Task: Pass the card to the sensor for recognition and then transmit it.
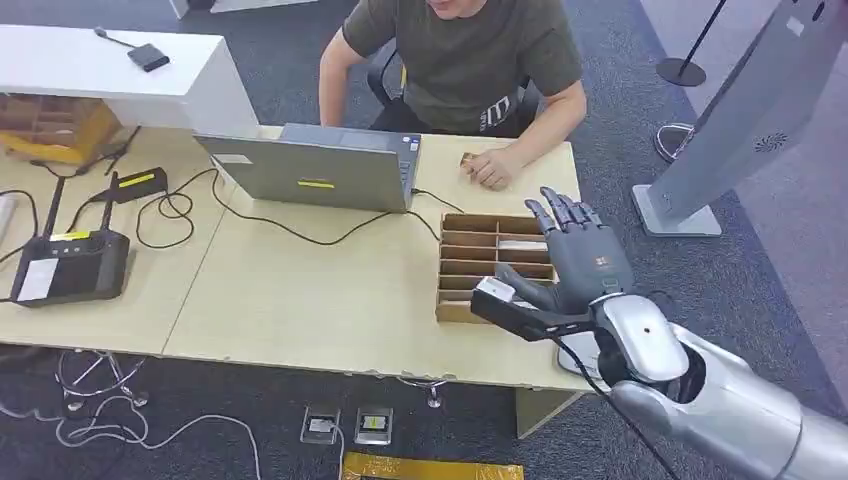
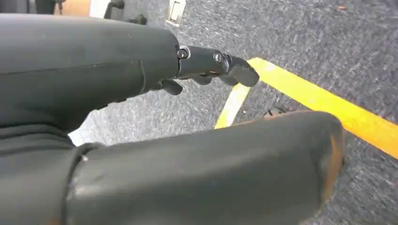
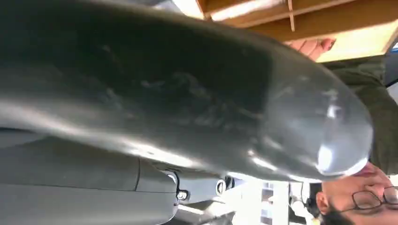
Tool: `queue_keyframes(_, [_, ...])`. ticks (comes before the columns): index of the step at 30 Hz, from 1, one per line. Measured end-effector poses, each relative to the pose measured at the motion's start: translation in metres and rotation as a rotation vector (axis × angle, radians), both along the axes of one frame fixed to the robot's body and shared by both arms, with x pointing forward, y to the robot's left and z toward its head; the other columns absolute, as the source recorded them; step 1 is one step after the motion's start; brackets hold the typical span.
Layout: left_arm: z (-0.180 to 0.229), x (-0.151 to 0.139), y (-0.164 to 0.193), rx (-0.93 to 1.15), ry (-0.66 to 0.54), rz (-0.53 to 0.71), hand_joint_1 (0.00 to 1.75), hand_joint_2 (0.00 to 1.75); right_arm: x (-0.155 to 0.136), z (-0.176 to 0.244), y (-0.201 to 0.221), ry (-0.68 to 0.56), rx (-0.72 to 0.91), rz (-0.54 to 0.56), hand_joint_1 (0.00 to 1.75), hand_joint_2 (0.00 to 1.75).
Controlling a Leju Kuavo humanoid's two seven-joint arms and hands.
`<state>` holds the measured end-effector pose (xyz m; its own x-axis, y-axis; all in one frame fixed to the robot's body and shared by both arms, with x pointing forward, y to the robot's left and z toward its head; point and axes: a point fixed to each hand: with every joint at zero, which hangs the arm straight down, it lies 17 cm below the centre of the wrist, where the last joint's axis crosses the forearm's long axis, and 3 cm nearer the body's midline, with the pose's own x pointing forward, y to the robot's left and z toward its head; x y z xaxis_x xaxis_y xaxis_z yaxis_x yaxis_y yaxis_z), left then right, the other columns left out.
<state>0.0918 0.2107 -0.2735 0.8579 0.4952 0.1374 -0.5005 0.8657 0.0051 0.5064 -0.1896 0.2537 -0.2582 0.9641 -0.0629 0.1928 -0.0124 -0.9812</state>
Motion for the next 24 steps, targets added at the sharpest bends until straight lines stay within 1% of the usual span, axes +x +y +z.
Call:
queue_keyframes(2, [0.0,0.0,0.0,0.001,0.0,-0.002,0.0,0.0,-0.01,0.011,-0.006,-0.014,0.025,0.005,0.0,0.0])
queue_keyframes(7, [0.0,-0.002,0.0,-0.003,0.012,-0.005,0.0,0.0,-0.021,0.029,-0.017,-0.039,0.052,0.001,0.0,0.0])
queue_keyframes(8, [-0.001,-0.003,0.0,-0.002,0.019,-0.005,0.0,0.0,-0.024,0.033,-0.019,-0.047,0.055,0.001,0.0,1.75])
queue_keyframes(17, [-0.001,-0.004,0.001,0.003,0.023,-0.009,0.0,0.0,-0.049,0.042,-0.035,-0.08,0.07,-0.007,0.0,1.75])
queue_keyframes(24, [-0.001,-0.003,0.006,0.021,0.023,-0.001,0.0,0.0,-0.062,0.049,-0.042,-0.108,0.094,-0.011,0.0,1.75])
